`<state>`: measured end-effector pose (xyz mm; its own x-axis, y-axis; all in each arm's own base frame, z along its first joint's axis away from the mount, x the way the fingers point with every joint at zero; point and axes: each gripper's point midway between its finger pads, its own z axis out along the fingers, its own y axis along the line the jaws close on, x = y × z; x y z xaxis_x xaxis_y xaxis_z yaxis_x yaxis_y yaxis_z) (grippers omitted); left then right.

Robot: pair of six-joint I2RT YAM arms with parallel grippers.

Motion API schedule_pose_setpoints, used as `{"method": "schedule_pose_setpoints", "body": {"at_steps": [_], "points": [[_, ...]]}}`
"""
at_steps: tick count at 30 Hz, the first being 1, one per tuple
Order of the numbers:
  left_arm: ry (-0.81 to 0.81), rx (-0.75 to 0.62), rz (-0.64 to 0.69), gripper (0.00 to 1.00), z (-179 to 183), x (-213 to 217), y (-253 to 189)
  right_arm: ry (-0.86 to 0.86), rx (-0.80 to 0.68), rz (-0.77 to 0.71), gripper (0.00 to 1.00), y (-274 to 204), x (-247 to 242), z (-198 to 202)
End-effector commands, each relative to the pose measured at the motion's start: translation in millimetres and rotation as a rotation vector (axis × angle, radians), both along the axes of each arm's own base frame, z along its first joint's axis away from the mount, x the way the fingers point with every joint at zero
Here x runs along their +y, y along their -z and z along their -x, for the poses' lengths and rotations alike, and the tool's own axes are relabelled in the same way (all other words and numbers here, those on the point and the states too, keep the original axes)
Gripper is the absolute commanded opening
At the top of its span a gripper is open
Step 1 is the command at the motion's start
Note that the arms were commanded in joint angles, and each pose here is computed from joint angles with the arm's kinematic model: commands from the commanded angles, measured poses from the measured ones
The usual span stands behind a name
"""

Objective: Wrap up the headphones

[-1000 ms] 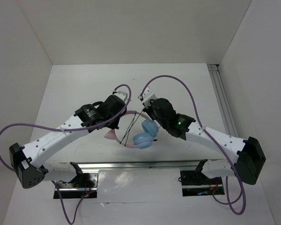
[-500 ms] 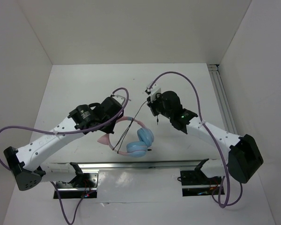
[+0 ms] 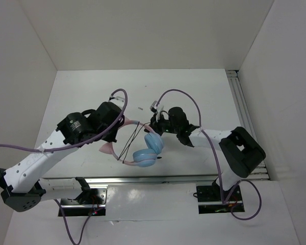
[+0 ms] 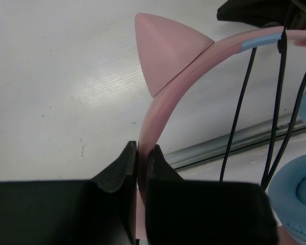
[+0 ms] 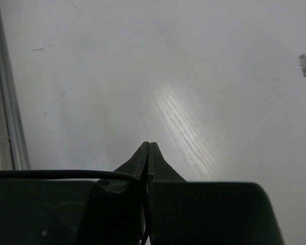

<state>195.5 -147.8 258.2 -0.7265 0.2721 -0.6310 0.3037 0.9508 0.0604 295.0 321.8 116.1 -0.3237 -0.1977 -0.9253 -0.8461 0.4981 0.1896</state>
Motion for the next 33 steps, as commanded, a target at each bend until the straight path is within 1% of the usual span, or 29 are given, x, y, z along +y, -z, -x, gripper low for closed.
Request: {"method": "schedule_pose_setpoints", "body": {"at_steps": [1, 2, 3, 6, 8, 13, 15, 16, 17, 18, 20, 24, 27, 30, 33], "points": [[-0.019, -0.112, 0.168, 0.00, -2.3, -8.0, -42.0, -0.172, 0.070, -0.154, 0.05, -10.9, 24.2, 16.8], [-0.019, -0.118, 0.175, 0.00, -1.2, -6.7, -44.0, -0.208, 0.103, -0.183, 0.07, -13.1, 30.5, 25.7], [-0.011, -0.111, 0.181, 0.00, 0.2, -8.3, -43.7, -0.238, 0.110, -0.209, 0.10, -17.2, 33.7, 29.8], [-0.011, -0.104, 0.174, 0.00, -1.0, -9.7, -41.6, -0.260, 0.091, -0.264, 0.15, -27.0, 43.0, 37.5], [-0.011, -0.104, 0.174, 0.00, -1.0, -9.7, -41.6, -0.269, 0.089, -0.278, 0.22, -28.8, 44.6, 37.9], [-0.018, -0.111, 0.169, 0.00, -2.1, -8.2, -41.9, -0.265, 0.115, -0.262, 0.24, -16.3, 45.1, 37.3], [-0.056, -0.118, 0.149, 0.00, -3.5, -1.0, -40.7, -0.253, 0.130, -0.251, 0.24, -10.3, 44.5, 36.2], [-0.065, -0.115, 0.128, 0.00, -5.7, 0.0, -36.1, -0.252, 0.141, -0.237, 0.27, -4.2, 42.3, 38.5], [-0.086, -0.127, 0.123, 0.00, -7.9, 2.8, -37.0, -0.239, 0.146, -0.230, 0.27, -0.5, 40.6, 38.2], [-0.093, -0.126, 0.108, 0.00, -7.4, 6.1, -35.9, -0.240, 0.139, -0.235, 0.29, -4.2, 40.6, 38.2], [-0.108, -0.119, 0.095, 0.00, -9.0, 6.4, -30.7, -0.217, 0.143, -0.218, 0.29, 2.0, 35.7, 39.3], [-0.128, -0.122, 0.104, 0.00, -9.7, 6.9, -31.1, -0.198, 0.156, -0.197, 0.33, 10.1, 30.7, 41.3], [-0.133, -0.128, 0.099, 0.00, -10.6, 8.2, -31.6, -0.187, 0.161, -0.190, 0.33, 13.4, 26.8, 44.0], [-0.133, -0.128, 0.099, 0.00, -10.6, 8.2, -31.6, -0.162, 0.139, -0.199, 0.35, 6.1, 23.8, 37.5], [-0.133, -0.127, 0.098, 0.00, -11.4, 7.2, -29.2, -0.127, 0.156, -0.172, 0.36, 12.3, 19.3, 31.3]]}}
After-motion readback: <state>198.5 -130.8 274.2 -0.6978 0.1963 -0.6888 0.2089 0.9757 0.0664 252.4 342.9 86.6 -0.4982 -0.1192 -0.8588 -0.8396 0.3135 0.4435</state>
